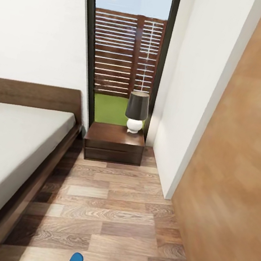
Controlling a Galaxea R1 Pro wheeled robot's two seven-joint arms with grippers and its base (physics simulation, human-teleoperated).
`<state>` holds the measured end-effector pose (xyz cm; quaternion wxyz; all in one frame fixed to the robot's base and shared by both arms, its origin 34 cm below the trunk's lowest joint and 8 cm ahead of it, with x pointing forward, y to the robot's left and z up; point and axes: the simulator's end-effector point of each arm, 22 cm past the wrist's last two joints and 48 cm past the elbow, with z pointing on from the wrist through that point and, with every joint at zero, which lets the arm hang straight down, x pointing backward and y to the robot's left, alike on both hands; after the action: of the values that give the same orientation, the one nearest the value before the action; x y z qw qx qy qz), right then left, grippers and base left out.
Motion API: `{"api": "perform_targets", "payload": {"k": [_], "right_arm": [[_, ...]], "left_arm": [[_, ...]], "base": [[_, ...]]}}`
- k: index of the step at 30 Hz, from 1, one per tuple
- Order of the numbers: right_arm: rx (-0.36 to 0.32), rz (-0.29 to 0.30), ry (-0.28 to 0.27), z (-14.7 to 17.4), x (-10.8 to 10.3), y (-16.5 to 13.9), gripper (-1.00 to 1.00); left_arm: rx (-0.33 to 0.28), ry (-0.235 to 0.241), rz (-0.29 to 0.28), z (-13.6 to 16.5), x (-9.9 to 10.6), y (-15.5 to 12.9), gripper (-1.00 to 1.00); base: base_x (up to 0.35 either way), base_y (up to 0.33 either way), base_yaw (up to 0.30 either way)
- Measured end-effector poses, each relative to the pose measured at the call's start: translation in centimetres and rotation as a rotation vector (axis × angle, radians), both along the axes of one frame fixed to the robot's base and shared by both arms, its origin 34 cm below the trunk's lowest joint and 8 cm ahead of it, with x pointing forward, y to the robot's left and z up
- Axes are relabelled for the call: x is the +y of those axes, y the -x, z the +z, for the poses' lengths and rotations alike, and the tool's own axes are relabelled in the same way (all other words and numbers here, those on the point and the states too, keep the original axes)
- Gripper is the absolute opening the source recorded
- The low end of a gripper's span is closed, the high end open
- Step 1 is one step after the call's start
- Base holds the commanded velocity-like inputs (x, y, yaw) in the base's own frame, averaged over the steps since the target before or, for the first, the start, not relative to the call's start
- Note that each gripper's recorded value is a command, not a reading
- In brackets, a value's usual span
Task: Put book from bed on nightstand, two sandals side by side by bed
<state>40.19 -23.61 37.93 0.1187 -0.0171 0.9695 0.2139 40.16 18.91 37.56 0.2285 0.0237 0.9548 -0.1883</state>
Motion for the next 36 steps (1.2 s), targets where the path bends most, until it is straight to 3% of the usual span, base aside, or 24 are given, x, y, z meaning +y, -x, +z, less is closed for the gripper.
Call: {"api": "perform_targets", "payload": {"k": [36], "right_arm": [[0.000,0.000,0.000,0.00,0.02,0.00,-1.00]], "left_arm": [[0.000,0.002,0.000,0.01,-0.11,0.00,-1.00]], "base": [[0.317,0.000,0.000]]}}
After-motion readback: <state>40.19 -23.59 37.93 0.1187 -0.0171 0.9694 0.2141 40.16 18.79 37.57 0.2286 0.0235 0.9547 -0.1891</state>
